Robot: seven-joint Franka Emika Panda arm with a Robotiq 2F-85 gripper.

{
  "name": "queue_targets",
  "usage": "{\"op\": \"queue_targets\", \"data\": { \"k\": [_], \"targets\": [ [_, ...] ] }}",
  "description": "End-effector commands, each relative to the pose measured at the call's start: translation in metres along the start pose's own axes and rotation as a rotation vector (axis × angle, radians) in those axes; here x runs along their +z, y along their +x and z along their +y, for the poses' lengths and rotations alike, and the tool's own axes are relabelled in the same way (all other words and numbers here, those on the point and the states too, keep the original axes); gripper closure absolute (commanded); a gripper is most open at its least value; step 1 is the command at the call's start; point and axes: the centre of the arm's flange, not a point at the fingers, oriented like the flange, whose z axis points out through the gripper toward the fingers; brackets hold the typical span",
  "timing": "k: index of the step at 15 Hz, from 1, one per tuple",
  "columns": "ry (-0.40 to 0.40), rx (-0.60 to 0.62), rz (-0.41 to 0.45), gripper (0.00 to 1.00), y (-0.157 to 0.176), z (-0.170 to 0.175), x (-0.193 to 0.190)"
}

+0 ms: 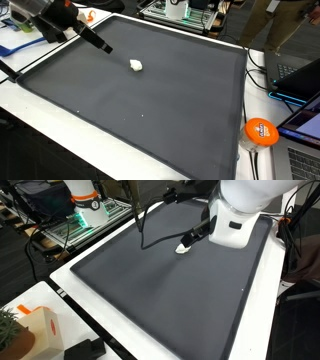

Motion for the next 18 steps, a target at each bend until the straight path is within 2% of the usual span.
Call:
{"op": "queue_targets", "data": {
  "k": [1,9,18],
  "targets": [
    [-0.053,0.019,-0.007,0.00,0.023,0.009,0.014],
    [-0.105,0.009,-0.027,0.00,0.045,0.003,0.040],
    [-0.145,0.009,-0.096,0.00,0.056,-0.018,0.073]
  ]
}}
